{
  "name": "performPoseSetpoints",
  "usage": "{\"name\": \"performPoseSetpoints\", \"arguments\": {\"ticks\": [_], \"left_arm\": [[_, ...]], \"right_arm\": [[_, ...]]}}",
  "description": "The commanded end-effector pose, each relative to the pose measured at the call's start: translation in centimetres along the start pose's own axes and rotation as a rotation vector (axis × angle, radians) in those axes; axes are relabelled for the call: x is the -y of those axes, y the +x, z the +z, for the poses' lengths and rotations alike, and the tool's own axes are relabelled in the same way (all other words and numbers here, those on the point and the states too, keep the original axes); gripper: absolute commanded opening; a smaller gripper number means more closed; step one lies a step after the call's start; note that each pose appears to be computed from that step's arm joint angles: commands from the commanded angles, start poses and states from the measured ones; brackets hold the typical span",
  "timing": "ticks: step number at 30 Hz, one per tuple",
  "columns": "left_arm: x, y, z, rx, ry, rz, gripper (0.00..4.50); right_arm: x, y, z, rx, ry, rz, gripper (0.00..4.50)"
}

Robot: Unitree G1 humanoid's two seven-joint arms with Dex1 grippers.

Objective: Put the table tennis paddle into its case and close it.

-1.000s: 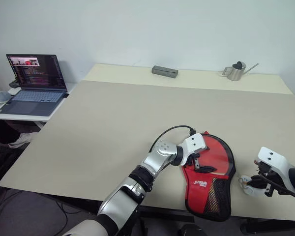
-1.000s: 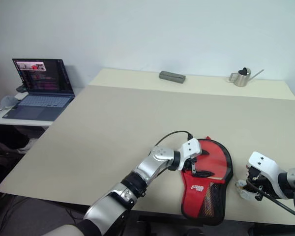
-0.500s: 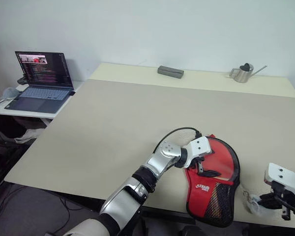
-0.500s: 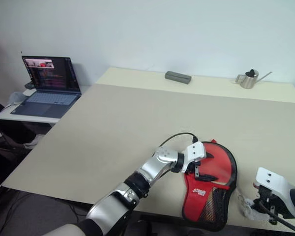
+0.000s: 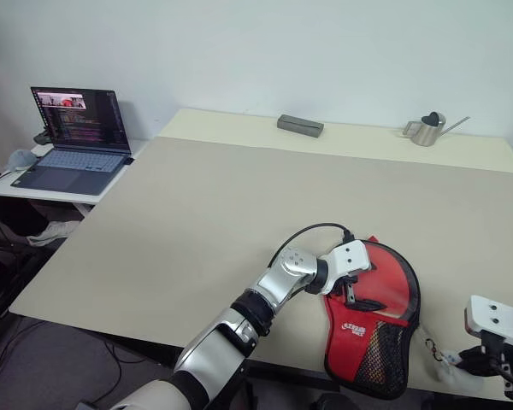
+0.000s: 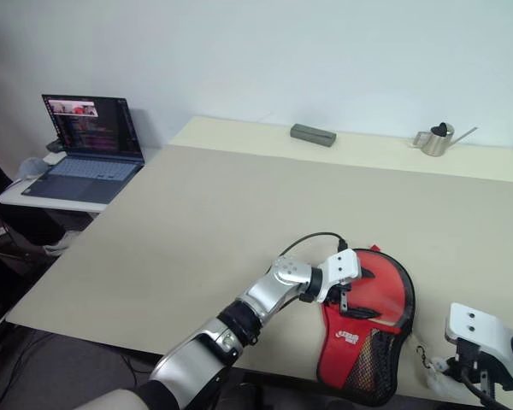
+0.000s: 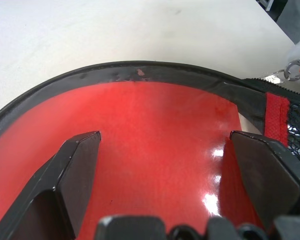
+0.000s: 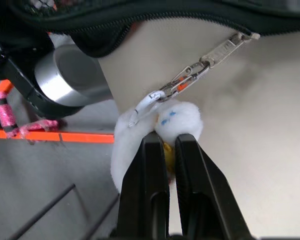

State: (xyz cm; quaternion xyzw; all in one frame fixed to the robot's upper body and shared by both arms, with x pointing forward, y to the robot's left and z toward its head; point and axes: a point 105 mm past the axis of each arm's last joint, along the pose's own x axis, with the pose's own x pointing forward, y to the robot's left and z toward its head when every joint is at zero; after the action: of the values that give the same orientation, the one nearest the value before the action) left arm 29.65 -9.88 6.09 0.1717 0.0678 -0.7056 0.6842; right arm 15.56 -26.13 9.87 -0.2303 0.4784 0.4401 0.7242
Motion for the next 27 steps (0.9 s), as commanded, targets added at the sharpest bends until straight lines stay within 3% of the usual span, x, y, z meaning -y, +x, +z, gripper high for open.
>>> {"name": "performPoseSetpoints", "arguments": {"ticks": [1, 5, 9, 14, 18, 21, 27], "left_arm": [[0.5, -0.5, -4.8, -0.157, -0.101, 0.028, 4.50], [0.4, -0.5, -4.6, -0.148, -0.103, 0.034, 4.50], [0.3, -0.5, -4.5, -0.143, -0.103, 0.039, 4.50], [-0.6, -0.7, -2.7, -0.057, -0.098, 0.069, 4.50], [-1.9, -2.1, 0.1, 0.058, -0.108, 0.086, 4.50], [-3.0, -3.9, 3.6, 0.182, -0.116, 0.083, 4.50], [-2.9, -8.0, 8.7, 0.315, -0.084, 0.012, 4.50]], "right_arm": [[-0.8, 0.4, 0.6, 0.039, 0.041, 0.068, 0.64], [0.2, -0.2, 1.1, 0.079, 0.076, 0.043, 1.86], [1.7, -1.9, 2.4, 0.172, 0.130, 0.005, 1.86], [6.2, -4.6, 5.7, 0.365, 0.232, -0.143, 1.86], [7.7, -4.3, 6.6, 0.397, 0.283, -0.177, 1.86], [8.4, -3.4, 7.2, 0.399, 0.289, -0.187, 1.86], [10.7, -1.4, 8.6, 0.425, 0.305, -0.253, 1.86]]}}
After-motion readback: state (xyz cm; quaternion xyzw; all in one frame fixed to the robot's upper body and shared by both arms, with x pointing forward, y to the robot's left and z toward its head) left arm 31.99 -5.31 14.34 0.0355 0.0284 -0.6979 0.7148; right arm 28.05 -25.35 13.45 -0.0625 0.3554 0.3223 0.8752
